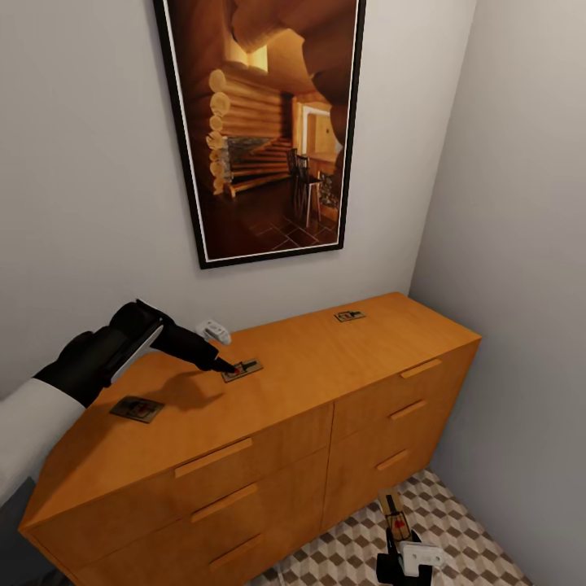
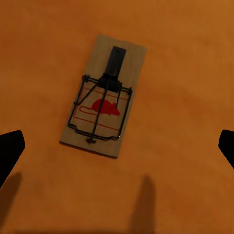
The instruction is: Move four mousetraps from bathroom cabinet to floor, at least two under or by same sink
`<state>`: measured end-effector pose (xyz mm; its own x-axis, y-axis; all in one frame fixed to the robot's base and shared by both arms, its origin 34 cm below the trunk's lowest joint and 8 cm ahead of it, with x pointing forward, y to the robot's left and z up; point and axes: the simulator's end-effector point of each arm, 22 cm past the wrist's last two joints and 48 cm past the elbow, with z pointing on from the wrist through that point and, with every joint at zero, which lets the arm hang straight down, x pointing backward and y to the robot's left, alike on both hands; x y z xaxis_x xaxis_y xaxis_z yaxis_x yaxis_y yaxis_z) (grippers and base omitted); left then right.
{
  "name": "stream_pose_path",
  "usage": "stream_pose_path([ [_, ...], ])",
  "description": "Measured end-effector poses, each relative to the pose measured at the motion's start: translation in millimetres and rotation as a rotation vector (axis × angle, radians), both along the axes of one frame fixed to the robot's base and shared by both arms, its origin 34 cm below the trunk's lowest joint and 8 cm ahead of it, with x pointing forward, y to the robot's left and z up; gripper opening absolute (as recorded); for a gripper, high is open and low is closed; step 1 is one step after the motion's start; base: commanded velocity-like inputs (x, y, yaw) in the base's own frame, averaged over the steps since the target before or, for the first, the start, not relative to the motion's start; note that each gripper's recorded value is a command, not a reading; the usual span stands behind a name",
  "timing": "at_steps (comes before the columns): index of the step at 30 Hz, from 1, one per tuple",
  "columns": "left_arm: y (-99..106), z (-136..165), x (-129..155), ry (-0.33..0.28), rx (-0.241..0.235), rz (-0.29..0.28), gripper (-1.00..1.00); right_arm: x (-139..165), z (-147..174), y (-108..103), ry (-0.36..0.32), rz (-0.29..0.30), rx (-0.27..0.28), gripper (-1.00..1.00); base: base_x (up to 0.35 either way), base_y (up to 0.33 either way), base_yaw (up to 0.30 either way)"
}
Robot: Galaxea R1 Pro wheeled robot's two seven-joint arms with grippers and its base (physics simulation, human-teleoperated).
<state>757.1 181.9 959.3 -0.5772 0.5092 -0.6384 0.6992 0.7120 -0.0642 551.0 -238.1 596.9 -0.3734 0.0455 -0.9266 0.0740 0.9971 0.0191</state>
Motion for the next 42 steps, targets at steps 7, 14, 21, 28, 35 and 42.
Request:
stream_pose_path([
  [7,-1.3,2.0,1.3,-0.016,-0.003,-0.011,1.00,-0.1,0.2,0.0,-0.001,0.000,0.000,-1.00,0.031,0.000,0.000],
  [14,-1.5,2.1,1.6,-0.018,-0.003,-0.013,1.00,0.2,0.3,0.2,-0.001,0.000,0.000,-1.00,0.118,0.000,0.000],
  [21,-1.6,1.8,1.5,-0.018,-0.003,-0.013,1.00,0.1,0.1,0.7,0.000,0.000,0.001,-1.00,0.010,0.000,0.000],
  [28,-2.0,1.4,1.4,-0.018,-0.002,-0.014,1.00,0.2,0.3,0.8,-0.001,0.000,0.001,-1.00,0.000,0.000,0.000],
  [35,-2.7,-14.7,-3.5,0.010,0.031,-0.027,1.00,0.1,0.3,0.7,-0.001,0.000,0.001,-1.00,0.000,0.000,0.000],
  [42,-2.3,-23.2,-3.7,0.014,0.041,-0.037,1.00,0.2,0.4,0.7,-0.002,0.000,0.001,-1.00,0.000,0.000,0.000],
])
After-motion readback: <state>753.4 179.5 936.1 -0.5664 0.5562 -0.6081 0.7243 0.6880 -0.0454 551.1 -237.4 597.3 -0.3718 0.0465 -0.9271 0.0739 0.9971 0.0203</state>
